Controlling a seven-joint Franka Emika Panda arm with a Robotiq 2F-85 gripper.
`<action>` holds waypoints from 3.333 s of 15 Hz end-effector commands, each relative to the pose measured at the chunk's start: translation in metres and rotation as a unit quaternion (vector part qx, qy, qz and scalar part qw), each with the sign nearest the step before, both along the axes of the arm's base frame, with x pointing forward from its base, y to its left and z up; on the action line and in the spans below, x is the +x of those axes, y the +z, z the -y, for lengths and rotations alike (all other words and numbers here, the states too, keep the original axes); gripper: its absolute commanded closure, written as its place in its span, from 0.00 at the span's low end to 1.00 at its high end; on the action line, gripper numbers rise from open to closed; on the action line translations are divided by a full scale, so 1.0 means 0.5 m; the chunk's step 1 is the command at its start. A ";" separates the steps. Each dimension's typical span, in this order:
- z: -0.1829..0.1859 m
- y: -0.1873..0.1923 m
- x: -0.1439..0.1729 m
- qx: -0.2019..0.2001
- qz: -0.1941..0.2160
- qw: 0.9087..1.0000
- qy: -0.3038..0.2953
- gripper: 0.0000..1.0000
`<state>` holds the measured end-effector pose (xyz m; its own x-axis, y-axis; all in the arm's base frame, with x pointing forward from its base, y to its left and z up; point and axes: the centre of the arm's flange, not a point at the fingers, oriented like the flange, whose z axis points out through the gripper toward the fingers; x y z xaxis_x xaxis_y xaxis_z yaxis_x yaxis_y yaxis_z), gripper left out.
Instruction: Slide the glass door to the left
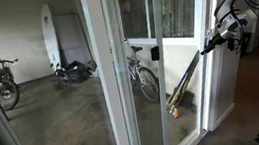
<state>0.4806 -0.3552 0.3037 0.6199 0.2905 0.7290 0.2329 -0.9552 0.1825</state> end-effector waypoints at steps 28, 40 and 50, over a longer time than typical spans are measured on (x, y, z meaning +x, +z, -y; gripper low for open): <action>-0.501 0.013 0.096 -0.056 -0.014 0.977 0.204 0.00; -0.642 0.015 0.099 -0.093 -0.030 0.963 0.253 0.00; -0.858 0.022 0.124 -0.113 -0.046 0.957 0.262 0.00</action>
